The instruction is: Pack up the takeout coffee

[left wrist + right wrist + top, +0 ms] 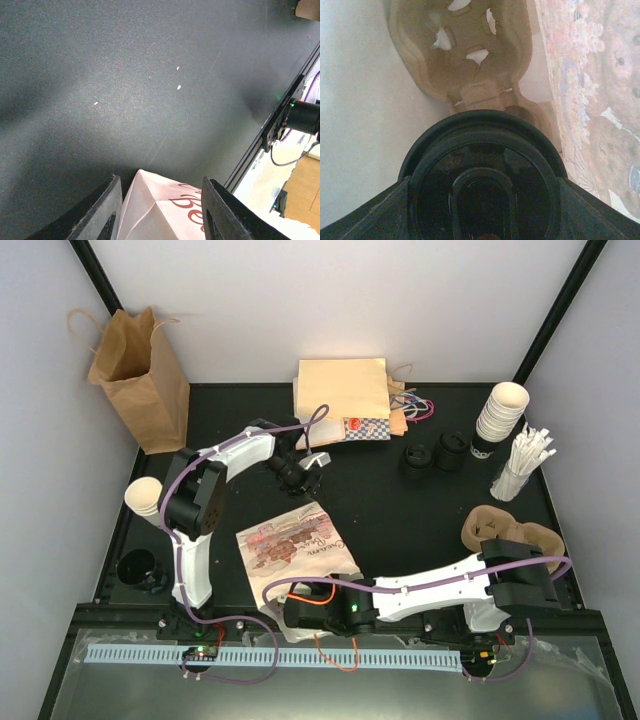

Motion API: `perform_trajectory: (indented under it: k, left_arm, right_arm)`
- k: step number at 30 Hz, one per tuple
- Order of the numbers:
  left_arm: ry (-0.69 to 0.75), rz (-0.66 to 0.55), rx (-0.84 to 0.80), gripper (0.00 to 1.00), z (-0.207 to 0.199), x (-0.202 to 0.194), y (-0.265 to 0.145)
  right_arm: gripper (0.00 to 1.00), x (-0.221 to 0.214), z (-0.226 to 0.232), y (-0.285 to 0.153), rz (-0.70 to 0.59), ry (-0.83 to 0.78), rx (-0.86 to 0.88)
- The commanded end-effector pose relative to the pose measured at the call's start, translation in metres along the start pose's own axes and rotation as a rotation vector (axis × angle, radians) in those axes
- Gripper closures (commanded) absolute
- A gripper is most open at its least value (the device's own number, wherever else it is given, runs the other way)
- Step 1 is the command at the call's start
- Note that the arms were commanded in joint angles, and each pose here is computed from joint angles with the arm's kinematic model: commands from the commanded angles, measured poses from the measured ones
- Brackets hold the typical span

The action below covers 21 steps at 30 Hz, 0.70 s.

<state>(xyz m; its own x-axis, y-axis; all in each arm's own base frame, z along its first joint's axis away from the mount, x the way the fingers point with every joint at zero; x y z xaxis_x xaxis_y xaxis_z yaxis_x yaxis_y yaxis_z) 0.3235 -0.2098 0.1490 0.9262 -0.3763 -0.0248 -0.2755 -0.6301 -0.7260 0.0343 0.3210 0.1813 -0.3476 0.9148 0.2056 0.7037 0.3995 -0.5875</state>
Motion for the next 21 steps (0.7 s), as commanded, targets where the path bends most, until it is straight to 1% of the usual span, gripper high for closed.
perform_trajectory:
  k: [1,11,21]
  left_arm:
    - [0.032,0.012,-0.018,0.55,-0.0048,0.0047,0.0023]
    - [0.032,0.015,-0.016,0.55,-0.0054,0.0045,0.0026]
    - [0.039,0.006,-0.014,0.55,-0.0080,0.0062,-0.0001]
  right_arm:
    - [0.51,-0.0103,0.0045,0.0068,0.108,-0.049,-0.006]
    - [0.50,-0.0167,0.0086,0.0088,0.174,-0.072,0.000]
    - [0.49,-0.0146,0.0015,0.0044,0.203,-0.062,-0.005]
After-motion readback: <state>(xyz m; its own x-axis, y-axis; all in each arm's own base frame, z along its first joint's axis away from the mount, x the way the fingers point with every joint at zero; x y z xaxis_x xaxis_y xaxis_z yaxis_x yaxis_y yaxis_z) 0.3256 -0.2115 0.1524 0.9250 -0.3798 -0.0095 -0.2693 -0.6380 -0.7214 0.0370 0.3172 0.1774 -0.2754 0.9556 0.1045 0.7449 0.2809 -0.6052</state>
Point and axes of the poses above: each gripper's point midway between its finger pads, its own y axis out along the fingers, its own z axis along the line the jaws close on, x = y × z, the point moved 10 cm from there along -y, back along the fingers, and after that the axes turned 6 degrees about -y, right-handed, at the moved point
